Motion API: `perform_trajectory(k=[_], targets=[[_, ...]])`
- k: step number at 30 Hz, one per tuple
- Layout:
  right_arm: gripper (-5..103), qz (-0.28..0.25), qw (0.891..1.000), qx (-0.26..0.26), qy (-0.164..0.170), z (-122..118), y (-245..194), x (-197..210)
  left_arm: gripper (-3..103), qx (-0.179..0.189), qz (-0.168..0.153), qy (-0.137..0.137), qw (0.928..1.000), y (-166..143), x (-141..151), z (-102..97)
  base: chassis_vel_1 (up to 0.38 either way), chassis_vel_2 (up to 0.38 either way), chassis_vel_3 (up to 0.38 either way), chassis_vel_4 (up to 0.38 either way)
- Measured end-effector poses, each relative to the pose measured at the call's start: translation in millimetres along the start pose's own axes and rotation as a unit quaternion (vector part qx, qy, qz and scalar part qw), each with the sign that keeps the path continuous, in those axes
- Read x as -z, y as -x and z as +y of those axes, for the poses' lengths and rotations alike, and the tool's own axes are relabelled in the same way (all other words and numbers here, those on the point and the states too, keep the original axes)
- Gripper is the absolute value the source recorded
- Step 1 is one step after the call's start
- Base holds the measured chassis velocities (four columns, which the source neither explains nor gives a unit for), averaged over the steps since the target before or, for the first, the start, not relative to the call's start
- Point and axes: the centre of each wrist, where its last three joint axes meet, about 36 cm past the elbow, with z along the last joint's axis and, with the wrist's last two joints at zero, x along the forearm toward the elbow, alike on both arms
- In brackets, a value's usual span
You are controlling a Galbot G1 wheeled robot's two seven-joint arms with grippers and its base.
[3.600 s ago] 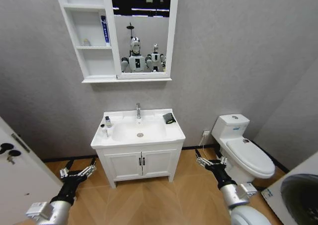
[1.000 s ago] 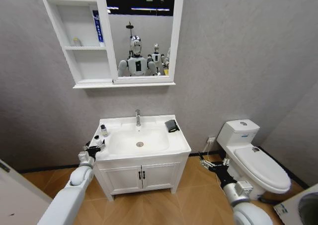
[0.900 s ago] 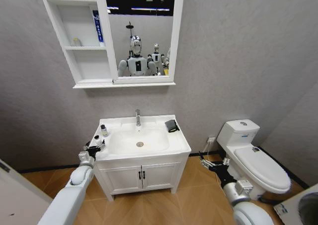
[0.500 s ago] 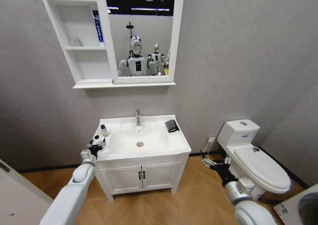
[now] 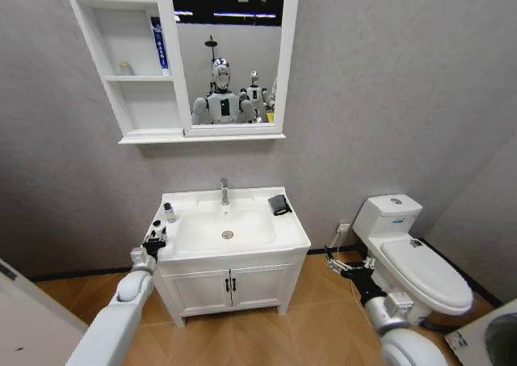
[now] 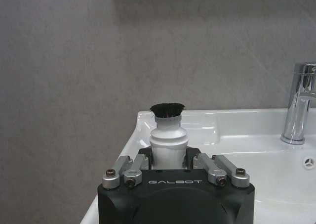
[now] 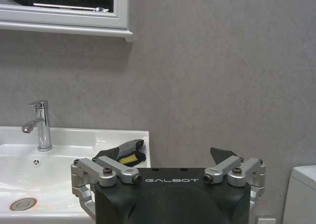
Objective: Move facial cleanser and shampoo from washbasin to cabinet, then wipe washbasin with towel.
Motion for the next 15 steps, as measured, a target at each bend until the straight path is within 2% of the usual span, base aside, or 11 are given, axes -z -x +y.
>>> perform_trajectory(k=[6,8,10,12,13,14,15], targets=[[100,0.000,1.000,-0.003,0.004,3,-3,1,34,-0.004,-0.019,-0.005,0.9998,-17,26,4.9,0.000,0.000,0.000,0.000],[100,0.002,1.000,-0.007,0.009,5,-4,1,34,-0.005,-0.020,0.009,0.9997,-41,46,15.9,0.000,0.000,0.000,0.000],[100,0.002,1.000,-0.007,0.011,6,-5,1,34,-0.005,-0.021,0.015,0.9996,-47,54,19.4,0.000,0.000,0.000,0.000],[100,0.001,1.000,-0.006,0.014,9,-5,4,34,-0.009,-0.038,0.035,0.9986,-68,97,33.6,0.000,0.000,0.000,0.000],[100,0.000,1.000,-0.006,0.015,10,-6,5,34,-0.009,-0.049,0.039,0.9980,-79,129,38.9,0.000,0.000,0.000,0.000],[100,0.000,1.000,-0.006,0.015,10,-6,5,34,-0.009,-0.049,0.039,0.9980,-79,129,38.9,0.000,0.000,0.000,0.000],[100,-0.001,1.000,-0.005,0.015,11,-6,6,34,-0.010,-0.061,0.036,0.9975,-86,163,41.2,0.000,0.000,0.000,0.000]])
